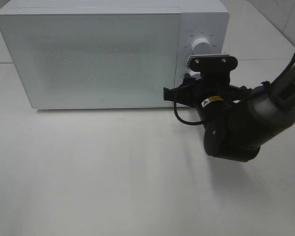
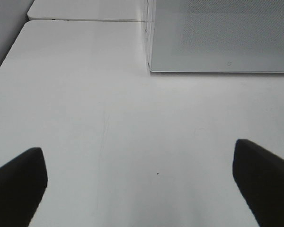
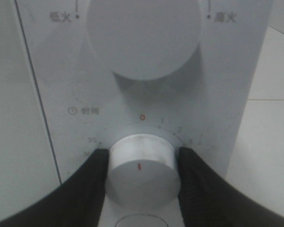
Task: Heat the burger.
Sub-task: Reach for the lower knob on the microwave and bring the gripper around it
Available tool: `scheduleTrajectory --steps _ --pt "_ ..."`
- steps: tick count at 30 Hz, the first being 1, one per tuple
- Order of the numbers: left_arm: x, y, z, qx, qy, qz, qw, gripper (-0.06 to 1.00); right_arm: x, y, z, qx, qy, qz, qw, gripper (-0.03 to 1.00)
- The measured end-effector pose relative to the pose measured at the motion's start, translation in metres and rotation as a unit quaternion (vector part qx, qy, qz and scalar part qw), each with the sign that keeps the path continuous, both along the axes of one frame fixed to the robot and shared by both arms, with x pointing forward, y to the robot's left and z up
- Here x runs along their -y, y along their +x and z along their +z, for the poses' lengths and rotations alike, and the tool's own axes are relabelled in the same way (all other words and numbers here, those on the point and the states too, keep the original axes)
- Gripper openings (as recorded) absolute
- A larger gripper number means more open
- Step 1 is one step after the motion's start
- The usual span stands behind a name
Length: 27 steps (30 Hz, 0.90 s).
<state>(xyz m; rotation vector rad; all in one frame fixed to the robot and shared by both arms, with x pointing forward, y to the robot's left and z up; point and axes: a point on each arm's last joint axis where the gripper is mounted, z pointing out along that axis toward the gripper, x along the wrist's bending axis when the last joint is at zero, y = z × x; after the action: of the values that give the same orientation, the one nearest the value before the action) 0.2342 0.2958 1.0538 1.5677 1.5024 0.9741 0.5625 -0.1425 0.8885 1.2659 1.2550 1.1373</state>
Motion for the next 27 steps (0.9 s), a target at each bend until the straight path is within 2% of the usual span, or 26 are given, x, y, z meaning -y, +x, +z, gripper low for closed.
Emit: scheduleTrajectory --steps 8,11,12,14,15,16,17,19,20,22,23,24,26,27 --pt "0.0000 0.0000 0.0000 0.000 0.000 0.000 1.000 0.99 0.0000 0.0000 0.0000 0.000 0.001 0.000 1.000 0.45" --pt "0.0000 0.0000 0.0000 0.000 0.000 0.000 1.000 0.99 0.0000 0.0000 0.0000 0.000 0.017 -0.001 1.000 0.45" --pt "0.0000 0.0000 0.0000 0.000 0.000 0.000 1.000 0.99 -0.0002 0.0000 0.0000 0.001 0.039 -0.002 0.999 0.45" --pt "0.0000 0.0000 0.0000 0.000 0.000 0.000 1.000 0.99 -0.0002 0.0000 0.0001 0.002 0.052 -0.003 0.999 0.45" --pt "0.0000 0.0000 0.0000 0.000 0.000 0.000 1.000 0.99 -0.0003 0.0000 0.0001 0.003 0.082 -0.005 0.997 0.45" --pt "0.0000 0.0000 0.0000 0.000 0.000 0.000 1.000 0.99 -0.0003 0.0000 0.0001 0.003 0.082 -0.005 0.997 0.45" --pt "0.0000 0.0000 0.0000 0.000 0.000 0.000 1.000 0.99 -0.0003 0.0000 0.0001 0.003 0.112 -0.007 0.994 0.45" --pt "0.0000 0.0000 0.0000 0.000 0.000 0.000 1.000 0.99 -0.0002 -0.0002 -0.0001 0.003 0.129 -0.008 0.992 0.45" --pt "0.0000 0.0000 0.0000 0.000 0.000 0.000 1.000 0.99 -0.0002 -0.0004 -0.0003 0.004 0.159 -0.010 0.987 0.45" --pt "0.0000 0.0000 0.0000 0.000 0.000 0.000 1.000 0.99 -0.0004 -0.0004 -0.0002 0.004 0.176 -0.010 0.984 0.45" --pt "0.0000 0.0000 0.0000 0.000 0.000 0.000 1.000 0.99 -0.0003 -0.0006 -0.0003 0.005 0.210 -0.013 0.978 0.45" --pt "0.0000 0.0000 0.0000 0.000 0.000 0.000 1.000 0.99 -0.0003 -0.0006 -0.0003 0.005 0.210 -0.013 0.978 0.45" --pt "0.0000 0.0000 0.0000 0.000 0.000 0.000 1.000 0.99 -0.0003 -0.0007 -0.0005 0.006 0.256 -0.016 0.966 0.45" --pt "0.0000 0.0000 0.0000 0.000 0.000 0.000 1.000 0.99 -0.0003 -0.0007 -0.0005 0.006 0.256 -0.016 0.966 0.45"
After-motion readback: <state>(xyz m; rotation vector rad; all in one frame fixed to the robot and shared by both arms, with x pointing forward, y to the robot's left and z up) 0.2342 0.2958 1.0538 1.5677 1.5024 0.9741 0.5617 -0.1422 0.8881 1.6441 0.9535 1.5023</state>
